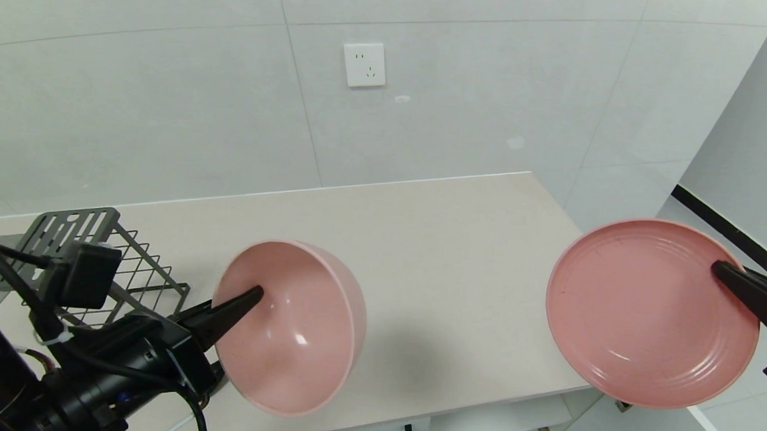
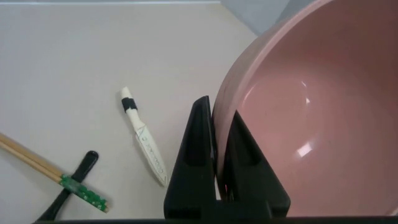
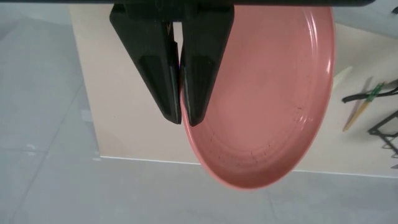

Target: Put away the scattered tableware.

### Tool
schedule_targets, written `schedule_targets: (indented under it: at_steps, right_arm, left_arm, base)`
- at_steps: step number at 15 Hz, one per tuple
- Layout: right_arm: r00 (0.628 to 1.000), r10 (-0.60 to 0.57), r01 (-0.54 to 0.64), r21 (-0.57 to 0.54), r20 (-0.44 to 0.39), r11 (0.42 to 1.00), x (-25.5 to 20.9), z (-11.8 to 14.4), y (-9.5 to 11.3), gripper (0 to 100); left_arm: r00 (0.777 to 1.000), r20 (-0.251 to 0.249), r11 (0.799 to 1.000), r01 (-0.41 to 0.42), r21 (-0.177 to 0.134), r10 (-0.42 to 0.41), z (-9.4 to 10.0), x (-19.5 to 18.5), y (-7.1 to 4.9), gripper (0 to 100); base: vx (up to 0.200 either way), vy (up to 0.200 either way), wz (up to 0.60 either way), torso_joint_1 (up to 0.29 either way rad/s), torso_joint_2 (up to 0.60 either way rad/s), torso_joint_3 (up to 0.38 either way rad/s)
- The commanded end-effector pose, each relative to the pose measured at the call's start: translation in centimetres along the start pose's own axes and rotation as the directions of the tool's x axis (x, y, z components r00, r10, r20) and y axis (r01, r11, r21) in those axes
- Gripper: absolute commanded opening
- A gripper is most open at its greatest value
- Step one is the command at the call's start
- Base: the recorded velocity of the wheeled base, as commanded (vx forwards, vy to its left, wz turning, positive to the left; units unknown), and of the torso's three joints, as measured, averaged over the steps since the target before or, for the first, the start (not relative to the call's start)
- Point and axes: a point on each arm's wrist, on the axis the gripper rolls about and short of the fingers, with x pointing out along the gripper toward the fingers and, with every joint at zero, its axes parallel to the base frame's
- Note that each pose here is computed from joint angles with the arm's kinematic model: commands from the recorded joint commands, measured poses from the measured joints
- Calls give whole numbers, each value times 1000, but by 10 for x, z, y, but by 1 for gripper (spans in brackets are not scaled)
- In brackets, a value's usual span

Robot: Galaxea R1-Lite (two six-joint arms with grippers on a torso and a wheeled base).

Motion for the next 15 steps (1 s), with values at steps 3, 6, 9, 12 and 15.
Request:
schedule_targets:
  at_steps: [3, 6, 9, 12, 15]
  right_arm:
    - [998, 68, -68, 19, -16, 998, -3, -5, 10, 0]
    - [999, 33, -32, 23, -39, 999, 0, -8, 9, 0]
    - [999, 32, -31, 11, -40, 999, 4, -9, 7, 0]
    - [999, 37, -37, -11, -6, 999, 7, -6, 7, 0]
    - [999, 43, -43, -56, 9, 998, 11, -8, 7, 0]
  left_arm:
    - [999, 16, 999, -42, 15, 41, -3, -1, 1, 0]
    - [999, 50, 995, -26, 94, 22, -3, 3, -1, 0]
    - [998, 23, 974, -64, 219, 60, -10, 13, 3, 0]
    - [984, 92, 900, -177, 399, 152, -22, 41, 9, 0]
    - [991, 102, 904, -125, 409, 91, -21, 47, -6, 0]
  base:
    - [0, 0, 0, 0, 0, 0]
    - [0, 0, 0, 0, 0, 0]
    - [0, 0, 0, 0, 0, 0]
    - [0, 0, 0, 0, 0, 0]
    - [0, 0, 0, 0, 0, 0]
